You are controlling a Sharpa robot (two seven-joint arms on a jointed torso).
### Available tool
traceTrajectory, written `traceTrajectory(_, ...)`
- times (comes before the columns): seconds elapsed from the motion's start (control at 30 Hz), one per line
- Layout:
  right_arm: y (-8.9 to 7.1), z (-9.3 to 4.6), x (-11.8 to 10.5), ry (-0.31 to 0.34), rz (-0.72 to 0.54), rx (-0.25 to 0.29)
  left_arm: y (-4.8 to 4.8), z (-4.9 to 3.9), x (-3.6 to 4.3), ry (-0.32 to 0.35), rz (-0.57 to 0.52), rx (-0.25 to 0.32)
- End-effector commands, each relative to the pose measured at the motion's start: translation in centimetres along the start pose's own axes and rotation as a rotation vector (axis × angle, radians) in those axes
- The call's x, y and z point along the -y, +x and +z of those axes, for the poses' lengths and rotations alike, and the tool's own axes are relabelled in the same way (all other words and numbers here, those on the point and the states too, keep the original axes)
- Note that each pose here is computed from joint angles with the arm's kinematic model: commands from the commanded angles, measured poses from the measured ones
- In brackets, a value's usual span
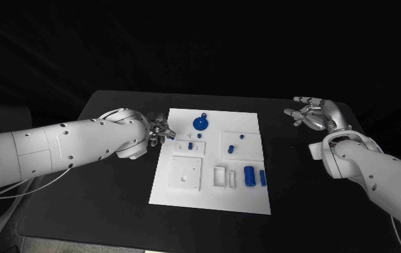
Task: Assemble the parts on the task board
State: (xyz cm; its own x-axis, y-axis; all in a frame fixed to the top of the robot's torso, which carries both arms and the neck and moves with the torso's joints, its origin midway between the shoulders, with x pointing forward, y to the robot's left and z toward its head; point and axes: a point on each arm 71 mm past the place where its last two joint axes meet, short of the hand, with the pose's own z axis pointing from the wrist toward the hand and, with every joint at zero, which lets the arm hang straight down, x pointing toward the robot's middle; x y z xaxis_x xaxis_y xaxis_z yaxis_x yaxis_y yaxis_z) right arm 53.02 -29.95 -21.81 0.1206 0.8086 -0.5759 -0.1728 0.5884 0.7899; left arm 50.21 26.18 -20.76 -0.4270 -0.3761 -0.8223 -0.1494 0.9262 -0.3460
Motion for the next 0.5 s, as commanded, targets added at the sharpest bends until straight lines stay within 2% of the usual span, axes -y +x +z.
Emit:
traceTrajectory(0.03, 0.2, 0.0, -0.4, -0.027, 0.001, -0.002, -0.39, 0.07, 0.22, -0.021, 0.034, 0.087)
traceTrajectory(0.27, 0.6, 0.1, -0.7, -0.029, 0.036, -0.033, 0.00, 0.24, 0.90, -0.007, 0.035, 0.108)
traceTrajectory(0.5, 1.3, 0.3, -1.0, -0.021, 0.153, -0.102, 0.78, 0.35, 1.51, 0.004, 0.037, 0.113)
